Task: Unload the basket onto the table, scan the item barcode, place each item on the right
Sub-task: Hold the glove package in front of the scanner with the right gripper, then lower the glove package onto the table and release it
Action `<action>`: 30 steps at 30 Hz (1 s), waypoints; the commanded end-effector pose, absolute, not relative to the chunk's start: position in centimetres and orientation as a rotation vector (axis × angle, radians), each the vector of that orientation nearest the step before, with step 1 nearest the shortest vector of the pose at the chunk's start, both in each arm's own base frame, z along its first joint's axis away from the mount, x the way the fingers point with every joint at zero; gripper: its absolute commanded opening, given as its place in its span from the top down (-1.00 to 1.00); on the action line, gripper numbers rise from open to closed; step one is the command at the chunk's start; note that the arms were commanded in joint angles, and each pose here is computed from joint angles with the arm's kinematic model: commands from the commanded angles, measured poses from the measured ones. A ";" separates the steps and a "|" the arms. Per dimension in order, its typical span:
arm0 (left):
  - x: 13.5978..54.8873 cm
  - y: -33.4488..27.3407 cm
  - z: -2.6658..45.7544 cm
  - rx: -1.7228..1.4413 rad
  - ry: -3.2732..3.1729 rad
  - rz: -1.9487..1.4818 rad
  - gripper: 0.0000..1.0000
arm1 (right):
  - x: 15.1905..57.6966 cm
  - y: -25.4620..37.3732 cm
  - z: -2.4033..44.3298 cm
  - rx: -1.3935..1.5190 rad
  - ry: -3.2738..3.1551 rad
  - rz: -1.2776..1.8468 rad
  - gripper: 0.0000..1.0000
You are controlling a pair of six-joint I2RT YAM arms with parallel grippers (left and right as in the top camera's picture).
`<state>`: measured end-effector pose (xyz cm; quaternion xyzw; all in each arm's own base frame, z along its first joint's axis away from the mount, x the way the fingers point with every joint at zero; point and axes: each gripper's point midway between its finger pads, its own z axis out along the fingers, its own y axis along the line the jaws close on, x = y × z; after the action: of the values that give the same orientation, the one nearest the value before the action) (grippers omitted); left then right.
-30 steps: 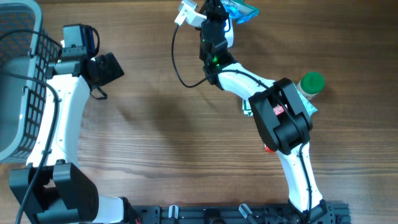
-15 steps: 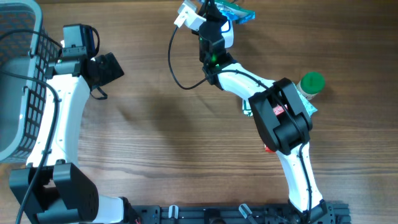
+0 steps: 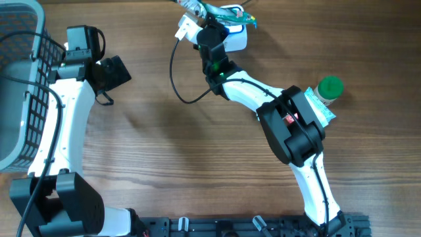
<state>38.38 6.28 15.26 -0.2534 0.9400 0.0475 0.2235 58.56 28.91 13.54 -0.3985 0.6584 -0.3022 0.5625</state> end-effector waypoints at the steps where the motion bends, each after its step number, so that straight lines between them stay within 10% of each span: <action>1: 38.6 6.7 16.0 -0.688 2.577 0.145 -1.00 | 57.9 30.0 11.5 -0.923 1.618 -0.633 0.91; 8: 38.6 6.7 16.0 -0.688 2.577 0.145 -1.00 | 57.9 29.3 11.6 -0.919 1.626 -0.679 0.91; 21: 38.6 6.7 16.0 -0.687 2.577 0.145 -1.00 | 53.4 26.5 26.6 -0.653 1.686 -0.578 0.91; 30: 38.6 6.7 16.0 -0.687 2.577 0.145 -1.00 | 38.9 27.9 15.7 -0.786 2.483 0.255 0.90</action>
<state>38.43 6.29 15.28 -0.2535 0.9397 0.0475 0.2246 43.51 25.91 20.85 -0.3413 0.8573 -0.0550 0.3815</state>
